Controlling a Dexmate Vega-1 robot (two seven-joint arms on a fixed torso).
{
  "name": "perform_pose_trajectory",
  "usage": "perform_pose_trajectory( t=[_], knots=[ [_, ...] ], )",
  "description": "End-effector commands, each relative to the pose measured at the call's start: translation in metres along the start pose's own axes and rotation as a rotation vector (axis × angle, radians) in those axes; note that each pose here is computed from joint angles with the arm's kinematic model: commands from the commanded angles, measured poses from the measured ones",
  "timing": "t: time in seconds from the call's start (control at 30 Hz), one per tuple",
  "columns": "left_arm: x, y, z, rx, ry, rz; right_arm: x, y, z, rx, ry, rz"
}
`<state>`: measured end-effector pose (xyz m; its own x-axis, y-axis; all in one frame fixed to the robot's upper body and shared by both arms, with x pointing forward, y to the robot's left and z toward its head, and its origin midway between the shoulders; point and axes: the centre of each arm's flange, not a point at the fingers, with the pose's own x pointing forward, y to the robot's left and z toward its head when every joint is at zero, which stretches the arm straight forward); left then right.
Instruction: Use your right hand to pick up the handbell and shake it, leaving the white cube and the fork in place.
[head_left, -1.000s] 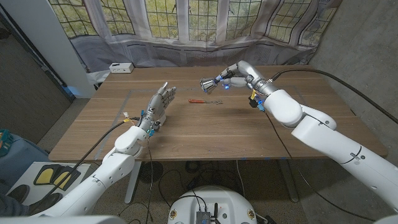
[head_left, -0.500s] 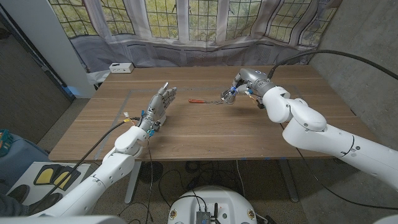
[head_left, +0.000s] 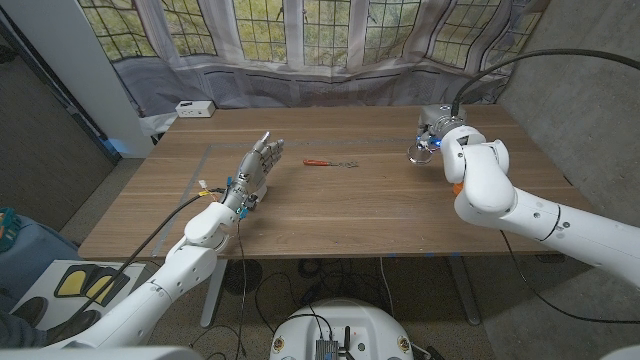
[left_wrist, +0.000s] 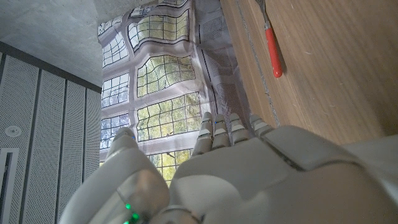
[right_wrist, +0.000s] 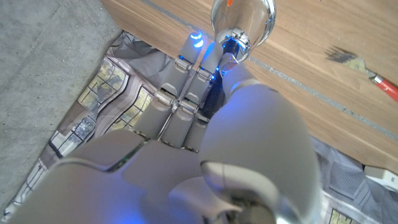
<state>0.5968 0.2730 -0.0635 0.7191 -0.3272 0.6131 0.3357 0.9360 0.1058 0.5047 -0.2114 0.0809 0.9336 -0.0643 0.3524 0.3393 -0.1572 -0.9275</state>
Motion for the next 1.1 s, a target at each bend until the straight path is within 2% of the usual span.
perform_pose_trajectory(
  t=[0.03, 0.2, 0.47, 0.67, 0.77, 0.9, 1.1],
  knots=[
    [-0.001, -0.002, -0.005, -0.009, 0.019, -0.006, -0.029, -0.07, -0.038, -0.568, 0.509, -0.303],
    [-0.002, -0.004, -0.003, 0.001, 0.021, -0.011, -0.027, -0.087, -0.051, -0.628, 0.547, -0.285],
    [-0.01, -0.008, -0.003, -0.009, 0.002, 0.004, -0.037, -0.114, -0.073, -0.654, 0.6, -0.275],
    [-0.014, -0.01, -0.005, -0.015, 0.001, 0.009, -0.04, -0.122, -0.072, -0.775, 0.619, -0.275],
    [-0.015, -0.011, -0.005, -0.017, -0.003, 0.012, -0.041, -0.124, -0.07, -0.763, 0.607, -0.274],
    [-0.014, -0.013, -0.006, -0.019, 0.002, 0.007, -0.042, -0.122, -0.07, -0.649, 0.553, -0.247],
    [-0.012, -0.014, -0.006, -0.011, 0.009, -0.002, -0.038, -0.11, -0.072, -0.35, 0.444, -0.152]
  ],
)
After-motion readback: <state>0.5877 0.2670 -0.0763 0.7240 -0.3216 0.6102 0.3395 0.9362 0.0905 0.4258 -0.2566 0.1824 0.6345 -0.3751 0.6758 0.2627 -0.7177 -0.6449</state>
